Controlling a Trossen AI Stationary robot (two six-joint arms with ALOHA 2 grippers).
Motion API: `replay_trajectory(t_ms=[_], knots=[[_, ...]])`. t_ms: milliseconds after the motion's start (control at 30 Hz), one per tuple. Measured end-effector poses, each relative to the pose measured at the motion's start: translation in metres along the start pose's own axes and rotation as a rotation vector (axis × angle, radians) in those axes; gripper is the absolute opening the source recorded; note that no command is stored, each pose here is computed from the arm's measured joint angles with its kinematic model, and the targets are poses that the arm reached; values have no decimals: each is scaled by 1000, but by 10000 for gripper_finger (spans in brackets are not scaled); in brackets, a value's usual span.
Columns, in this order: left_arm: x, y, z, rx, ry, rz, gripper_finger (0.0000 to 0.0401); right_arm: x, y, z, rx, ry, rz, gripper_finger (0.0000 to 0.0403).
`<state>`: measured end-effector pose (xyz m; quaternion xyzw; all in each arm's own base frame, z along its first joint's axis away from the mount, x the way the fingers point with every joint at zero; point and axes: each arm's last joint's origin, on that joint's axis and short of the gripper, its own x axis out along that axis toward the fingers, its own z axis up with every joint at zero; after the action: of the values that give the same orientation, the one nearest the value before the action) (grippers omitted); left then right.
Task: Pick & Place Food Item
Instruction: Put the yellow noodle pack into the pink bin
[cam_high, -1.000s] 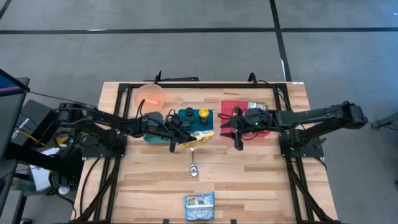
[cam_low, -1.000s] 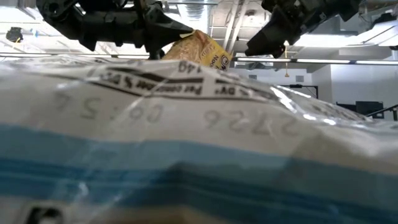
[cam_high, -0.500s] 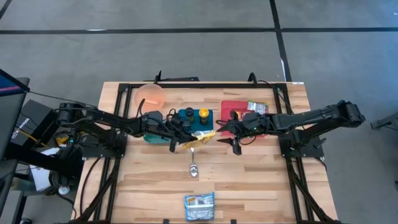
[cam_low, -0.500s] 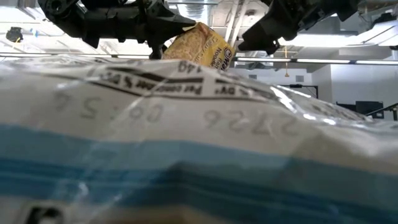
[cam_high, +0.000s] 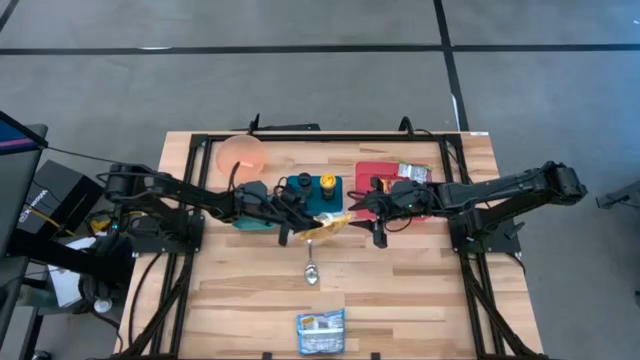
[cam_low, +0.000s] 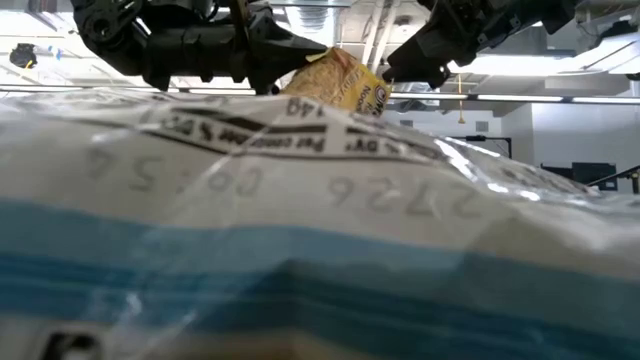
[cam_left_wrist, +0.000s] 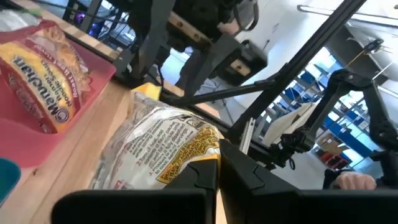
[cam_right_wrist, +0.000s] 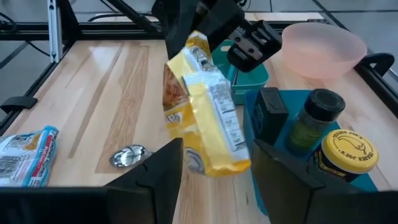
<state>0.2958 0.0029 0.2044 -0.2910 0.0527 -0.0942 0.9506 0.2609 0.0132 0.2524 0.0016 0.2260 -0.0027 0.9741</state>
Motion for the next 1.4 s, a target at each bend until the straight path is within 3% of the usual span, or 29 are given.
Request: replay_trajectory(t_ms=[600,1067,1400], knots=[[12,-9,9,6,46,-18,0,0,0,-5,30,56,2,239],[27,-5,8,5,68,-25,0,23,1,-20,14,141,0,239],[29,-1,3,-1,91,-23,0,20,1,-22,18,173,-1,231]])
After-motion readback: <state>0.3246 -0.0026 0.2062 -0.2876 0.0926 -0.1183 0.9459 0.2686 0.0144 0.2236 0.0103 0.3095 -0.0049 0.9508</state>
